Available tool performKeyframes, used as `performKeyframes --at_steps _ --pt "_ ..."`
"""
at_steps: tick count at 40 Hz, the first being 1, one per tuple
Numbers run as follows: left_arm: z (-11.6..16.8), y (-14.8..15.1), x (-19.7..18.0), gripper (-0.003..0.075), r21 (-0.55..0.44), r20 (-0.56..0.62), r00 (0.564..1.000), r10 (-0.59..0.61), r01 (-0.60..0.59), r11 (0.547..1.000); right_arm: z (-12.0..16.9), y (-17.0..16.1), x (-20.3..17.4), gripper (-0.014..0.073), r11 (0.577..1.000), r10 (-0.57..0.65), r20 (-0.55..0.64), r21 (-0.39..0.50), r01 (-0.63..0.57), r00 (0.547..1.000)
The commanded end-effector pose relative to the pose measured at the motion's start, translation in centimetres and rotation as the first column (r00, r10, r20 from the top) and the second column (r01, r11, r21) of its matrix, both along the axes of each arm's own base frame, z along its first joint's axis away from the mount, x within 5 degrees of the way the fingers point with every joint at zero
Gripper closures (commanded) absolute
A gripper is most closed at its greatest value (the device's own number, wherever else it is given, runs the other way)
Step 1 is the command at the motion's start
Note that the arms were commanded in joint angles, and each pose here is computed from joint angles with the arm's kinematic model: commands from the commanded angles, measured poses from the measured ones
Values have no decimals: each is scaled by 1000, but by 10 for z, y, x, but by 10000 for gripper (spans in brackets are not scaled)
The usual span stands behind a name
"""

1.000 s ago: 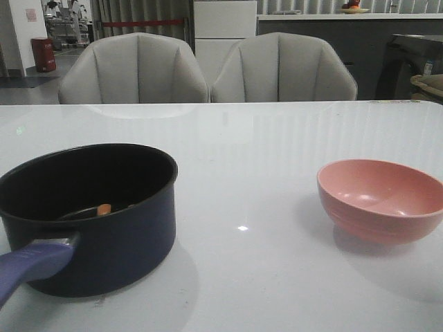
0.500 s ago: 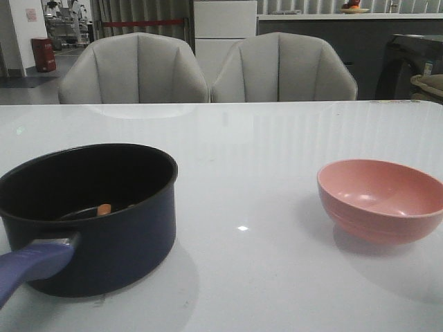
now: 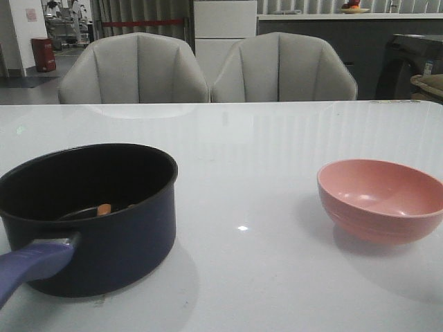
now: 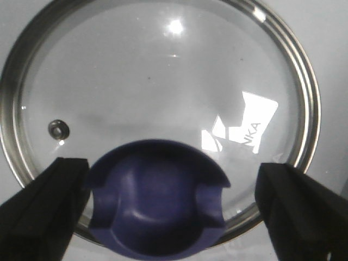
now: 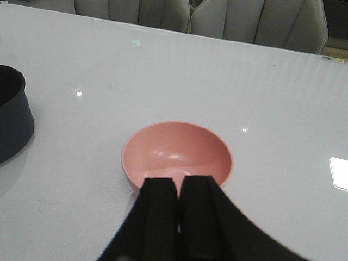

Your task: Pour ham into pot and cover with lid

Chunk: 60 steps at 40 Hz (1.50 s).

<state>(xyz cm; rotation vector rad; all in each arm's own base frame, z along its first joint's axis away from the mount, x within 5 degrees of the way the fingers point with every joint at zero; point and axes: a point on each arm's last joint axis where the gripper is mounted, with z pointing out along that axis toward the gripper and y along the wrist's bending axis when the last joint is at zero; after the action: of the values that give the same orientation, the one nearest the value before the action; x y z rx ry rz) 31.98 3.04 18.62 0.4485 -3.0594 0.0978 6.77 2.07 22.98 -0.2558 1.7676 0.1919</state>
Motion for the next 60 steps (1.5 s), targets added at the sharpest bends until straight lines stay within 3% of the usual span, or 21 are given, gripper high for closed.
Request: performKeyframes --at_steps 1,17,30,37,47,60 --pt "13 1 3 70 0 38 999 15 -15 1000 15 -1 2 450 1000 -20 87 19 18 996" --pt "3 1 6 99 -1 21 1000 15 -15 1000 15 -1 2 450 1000 -20 87 19 18 996" --pt "3 1 4 471 -4 5 1000 14 -14 1000 15 -1 2 450 1000 -20 87 19 18 996" --pt "3 1 4 577 0 -4 1000 11 -11 1000 15 -1 2 450 1000 -20 87 19 18 996" --pt "8 2 5 587 7 -6 1000 5 -5 1000 15 -1 2 450 1000 -20 87 19 18 996" --pt "48 2 11 587 11 53 999 -8 7 1000 15 -1 2 450 1000 -20 87 19 18 996"
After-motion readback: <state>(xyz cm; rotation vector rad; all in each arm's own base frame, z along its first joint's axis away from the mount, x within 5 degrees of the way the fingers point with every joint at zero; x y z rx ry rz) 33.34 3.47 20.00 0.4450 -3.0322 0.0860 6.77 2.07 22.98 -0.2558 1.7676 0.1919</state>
